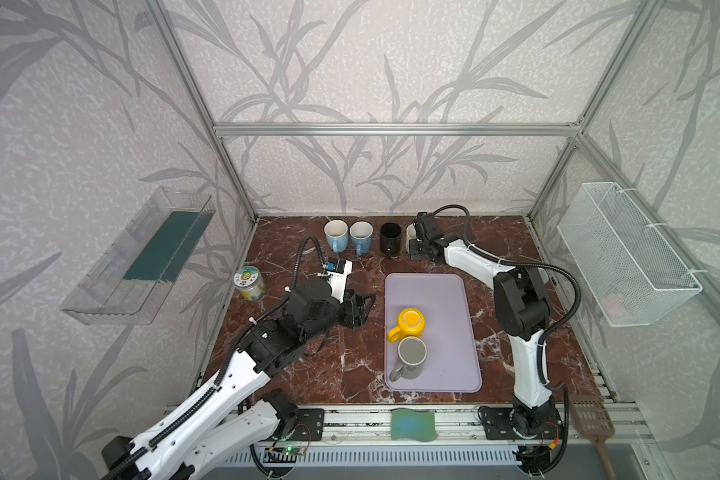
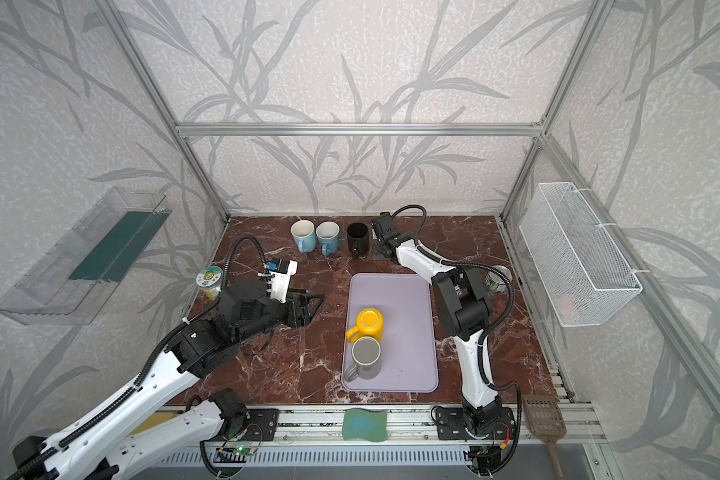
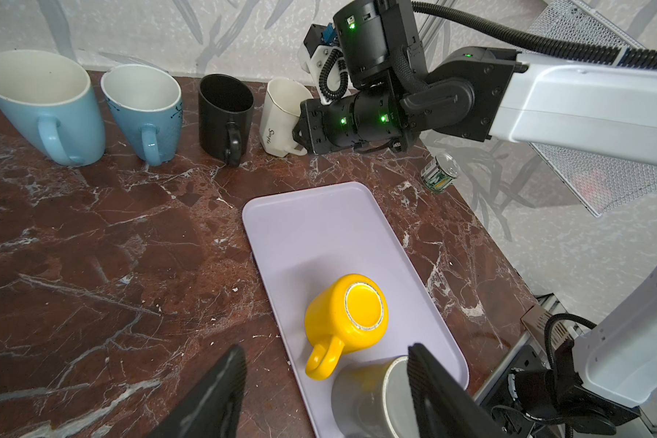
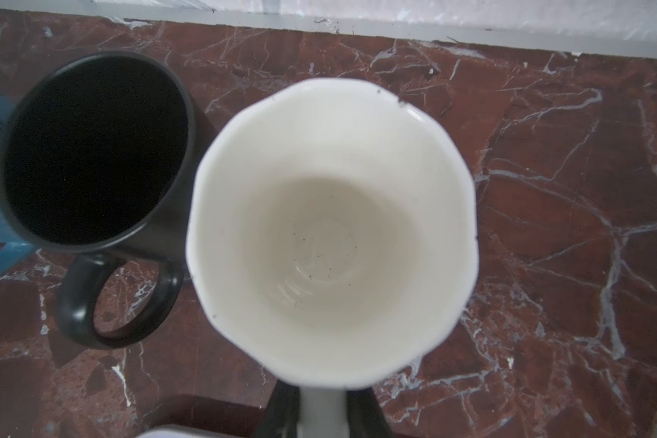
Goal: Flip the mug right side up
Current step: 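Lower the white mug upright beside the black mug with the right gripper, then move the right gripper over the yellow mug while the left moves over the grey mug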
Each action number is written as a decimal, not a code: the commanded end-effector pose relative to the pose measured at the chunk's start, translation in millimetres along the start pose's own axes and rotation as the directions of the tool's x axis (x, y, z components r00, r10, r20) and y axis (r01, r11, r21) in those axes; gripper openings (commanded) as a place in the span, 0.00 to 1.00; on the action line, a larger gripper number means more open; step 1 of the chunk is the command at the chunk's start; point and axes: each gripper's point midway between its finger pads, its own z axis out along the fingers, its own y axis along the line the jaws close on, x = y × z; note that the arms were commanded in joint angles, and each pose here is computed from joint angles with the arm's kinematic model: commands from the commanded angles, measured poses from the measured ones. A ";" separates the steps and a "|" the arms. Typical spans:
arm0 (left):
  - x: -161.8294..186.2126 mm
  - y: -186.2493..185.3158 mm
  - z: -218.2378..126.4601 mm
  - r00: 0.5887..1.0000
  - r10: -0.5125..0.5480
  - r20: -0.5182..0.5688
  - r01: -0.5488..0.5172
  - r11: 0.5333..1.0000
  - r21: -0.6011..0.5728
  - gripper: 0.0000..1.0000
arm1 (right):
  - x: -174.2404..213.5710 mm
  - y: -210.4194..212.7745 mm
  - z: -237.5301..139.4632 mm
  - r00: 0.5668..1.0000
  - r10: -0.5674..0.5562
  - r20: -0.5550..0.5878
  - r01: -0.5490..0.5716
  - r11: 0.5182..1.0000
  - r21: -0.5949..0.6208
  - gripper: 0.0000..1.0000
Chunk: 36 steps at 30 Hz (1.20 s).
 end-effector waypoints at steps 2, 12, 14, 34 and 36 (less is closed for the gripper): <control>11.7 7.1 -4.1 1.000 0.004 -0.030 -0.005 1.000 -0.018 0.72 | -19.3 -0.1 0.4 0.998 0.026 0.057 -0.028 0.999 0.027 0.00; 15.2 9.6 -6.9 0.999 0.012 -0.040 -0.013 0.999 -0.029 0.80 | -17.6 2.5 3.7 0.998 0.056 0.029 -0.056 0.998 0.000 0.25; 16.1 10.7 -7.3 0.999 0.013 -0.041 -0.015 0.999 -0.033 0.80 | -18.8 2.7 3.0 0.998 0.058 0.030 -0.058 0.998 -0.006 0.32; 36.3 19.6 13.5 0.991 0.011 -0.137 -0.021 0.997 -0.072 0.80 | -2.1 -8.1 -75.7 0.997 0.047 0.055 -0.038 0.988 -0.151 0.66; 39.0 20.2 15.6 0.991 0.013 -0.134 -0.022 0.998 -0.065 0.80 | 7.1 -8.8 -88.2 0.998 0.041 0.053 -0.031 0.984 -0.176 0.66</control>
